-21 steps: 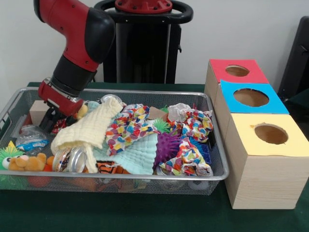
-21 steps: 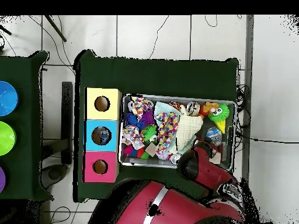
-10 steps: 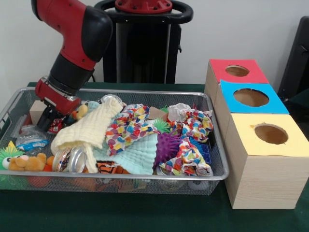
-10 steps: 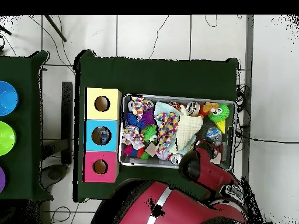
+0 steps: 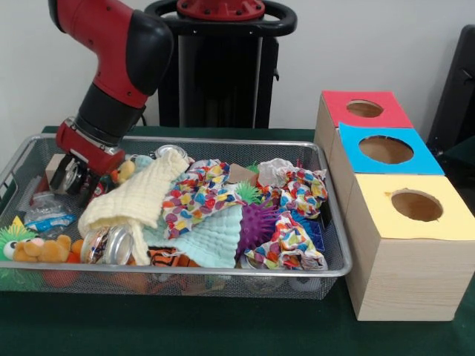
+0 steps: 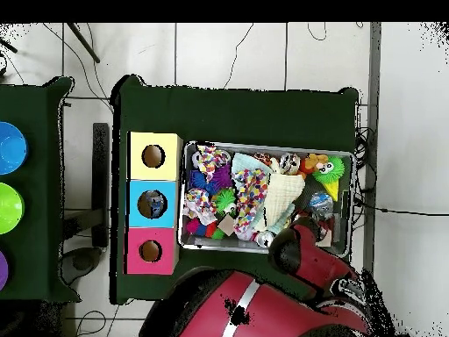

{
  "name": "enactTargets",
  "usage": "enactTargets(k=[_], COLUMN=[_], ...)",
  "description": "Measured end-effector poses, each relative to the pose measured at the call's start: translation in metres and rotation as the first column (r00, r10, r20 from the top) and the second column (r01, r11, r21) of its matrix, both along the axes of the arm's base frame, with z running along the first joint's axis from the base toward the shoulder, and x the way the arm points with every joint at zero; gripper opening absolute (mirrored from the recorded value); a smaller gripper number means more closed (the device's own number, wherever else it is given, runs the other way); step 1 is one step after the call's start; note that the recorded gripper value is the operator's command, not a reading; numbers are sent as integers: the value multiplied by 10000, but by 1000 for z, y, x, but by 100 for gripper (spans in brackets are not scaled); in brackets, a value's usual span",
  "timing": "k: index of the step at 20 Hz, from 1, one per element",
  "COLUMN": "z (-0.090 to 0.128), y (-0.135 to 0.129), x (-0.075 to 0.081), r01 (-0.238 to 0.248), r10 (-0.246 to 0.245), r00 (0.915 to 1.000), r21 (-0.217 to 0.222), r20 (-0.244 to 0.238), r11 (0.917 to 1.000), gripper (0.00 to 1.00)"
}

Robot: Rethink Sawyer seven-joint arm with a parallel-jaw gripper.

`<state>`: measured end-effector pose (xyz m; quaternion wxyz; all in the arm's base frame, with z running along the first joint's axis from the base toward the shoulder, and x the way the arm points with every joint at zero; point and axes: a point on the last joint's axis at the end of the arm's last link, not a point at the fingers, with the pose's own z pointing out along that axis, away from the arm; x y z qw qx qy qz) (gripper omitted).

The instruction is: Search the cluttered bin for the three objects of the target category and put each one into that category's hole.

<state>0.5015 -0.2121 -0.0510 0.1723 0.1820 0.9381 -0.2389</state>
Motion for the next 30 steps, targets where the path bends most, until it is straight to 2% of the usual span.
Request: enactTargets(k=[5, 8, 11, 13, 15, 16, 18, 19, 20, 21, 24, 30], z=[0, 0, -4, -9, -17, -19, -27, -30, -35, -37, -40, -47], y=[-4, -6, -4, -3, -1, 0, 6, 7, 11, 13, 14, 14], x=[-1, -2, -5, -6, -8, -8, -11, -12, -11, -8, -5, -2], r01=[-47, -304, -928, -1410, -2224, -2387, -2883, -3014, -3378, -3599, -3869, -4295], r10=[48, 306, 947, 1460, 2404, 2602, 3193, 3344, 3775, 4045, 4372, 4826], r00=[10000, 9993, 9941, 9860, 9595, 9523, 9275, 9205, 8984, 8831, 8652, 8480], r21=[-11, -112, -366, -648, -1292, -1416, -1719, -1776, -1960, -2099, -2279, -2497], r20=[74, 231, 522, 806, 1467, 1596, 1943, 2021, 2247, 2378, 2454, 2189], r11=[10000, 9995, 9950, 9879, 9664, 9607, 9420, 9368, 9206, 9091, 8935, 8679], gripper=[100, 100, 100, 100, 100, 100, 100, 100, 100, 100, 100, 100])
